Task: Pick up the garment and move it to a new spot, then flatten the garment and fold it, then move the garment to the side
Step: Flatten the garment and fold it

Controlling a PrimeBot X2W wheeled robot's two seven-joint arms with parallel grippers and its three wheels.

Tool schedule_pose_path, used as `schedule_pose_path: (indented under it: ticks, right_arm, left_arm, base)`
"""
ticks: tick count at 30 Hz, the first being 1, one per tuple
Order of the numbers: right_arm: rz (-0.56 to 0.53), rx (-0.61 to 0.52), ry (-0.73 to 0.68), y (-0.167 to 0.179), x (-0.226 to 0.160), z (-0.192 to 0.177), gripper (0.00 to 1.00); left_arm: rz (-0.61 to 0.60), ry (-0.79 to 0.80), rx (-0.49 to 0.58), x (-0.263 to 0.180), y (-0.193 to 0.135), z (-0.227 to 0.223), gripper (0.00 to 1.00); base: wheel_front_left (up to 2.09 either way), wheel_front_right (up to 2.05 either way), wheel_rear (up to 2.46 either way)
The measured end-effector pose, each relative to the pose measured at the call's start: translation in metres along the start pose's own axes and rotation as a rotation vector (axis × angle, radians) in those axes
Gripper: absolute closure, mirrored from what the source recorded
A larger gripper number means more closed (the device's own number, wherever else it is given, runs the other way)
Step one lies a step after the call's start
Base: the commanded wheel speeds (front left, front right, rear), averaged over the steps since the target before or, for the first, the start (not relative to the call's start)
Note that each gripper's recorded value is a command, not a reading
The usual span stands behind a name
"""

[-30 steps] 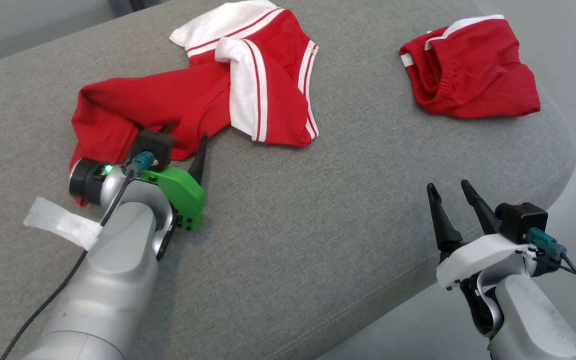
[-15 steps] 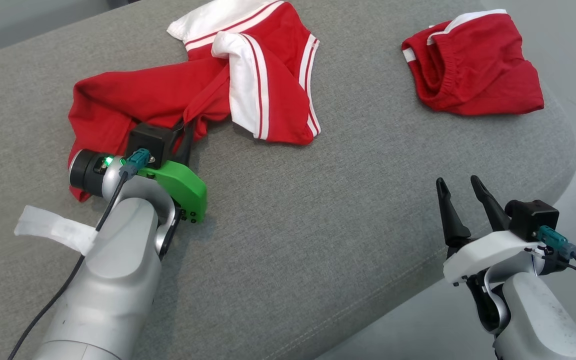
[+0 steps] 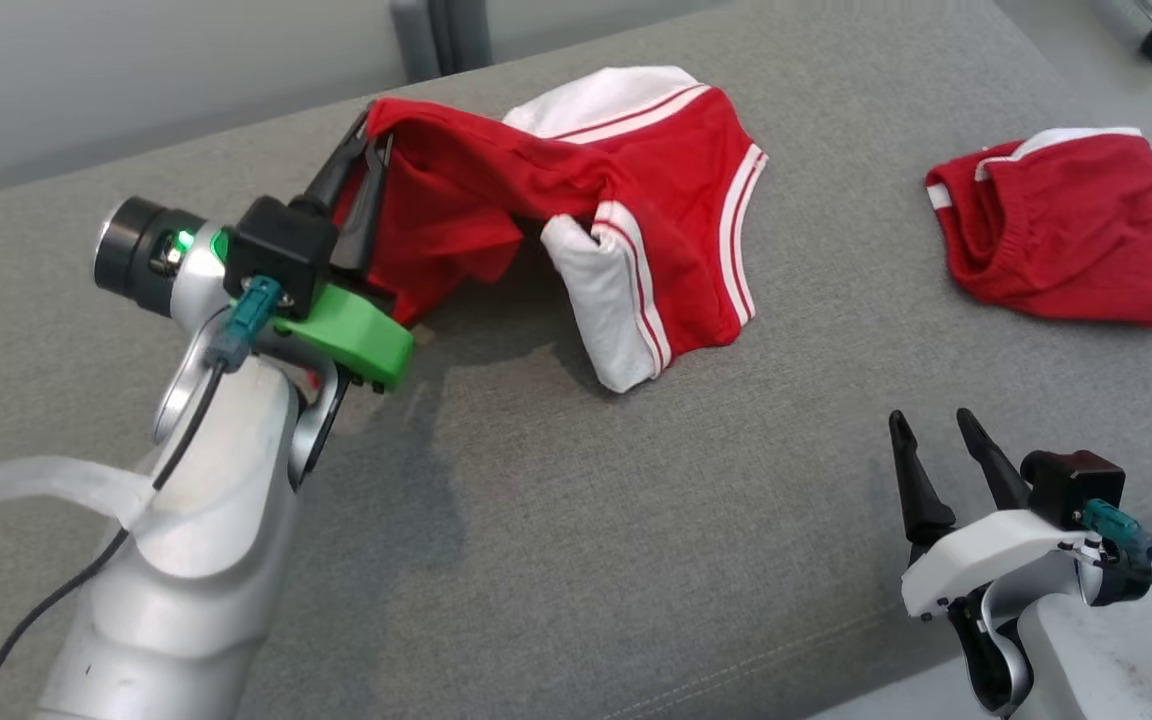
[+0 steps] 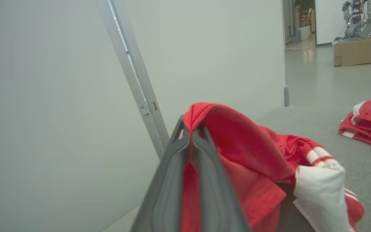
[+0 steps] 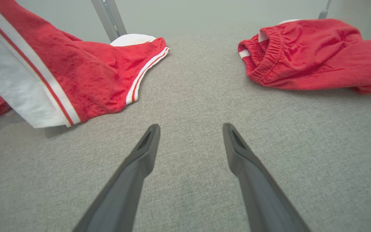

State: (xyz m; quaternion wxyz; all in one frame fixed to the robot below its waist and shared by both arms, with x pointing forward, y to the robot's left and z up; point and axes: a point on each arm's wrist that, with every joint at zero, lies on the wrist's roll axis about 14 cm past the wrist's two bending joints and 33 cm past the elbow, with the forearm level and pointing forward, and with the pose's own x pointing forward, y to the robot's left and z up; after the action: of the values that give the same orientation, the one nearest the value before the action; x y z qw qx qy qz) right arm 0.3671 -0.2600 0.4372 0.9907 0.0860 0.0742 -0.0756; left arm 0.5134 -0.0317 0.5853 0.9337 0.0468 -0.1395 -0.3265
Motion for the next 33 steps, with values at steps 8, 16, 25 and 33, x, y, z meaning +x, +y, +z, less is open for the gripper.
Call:
schedule_pose_path:
  ticks: [8, 16, 25, 33]
  right_arm:
    - [0.1, 0.031, -0.028, 0.038, 0.006, 0.007, 0.0]
    - [0.138, 0.033, -0.045, 0.051, 0.004, 0.013, 0.0]
    - [0.197, 0.034, -0.051, 0.072, 0.005, 0.015, 0.0]
    - [0.278, 0.039, -0.038, 0.103, 0.008, 0.012, 0.0]
  left_arm:
    - [0.034, 0.242, 0.09, -0.095, 0.017, -0.056, 1.0]
    - [0.193, 0.439, 0.157, -0.184, 0.054, -0.092, 1.0]
    - [0.246, 0.346, 0.315, -0.188, 0.077, -0.046, 0.36]
    - [0.207, 0.619, 0.141, -0.265, 0.014, -0.128, 0.0]
  base:
    - [0.0, 0.0, 0.0]
    - [0.0, 0.0, 0.0]
    - [0.0, 0.0, 0.0]
    - [0.0, 0.0, 0.0]
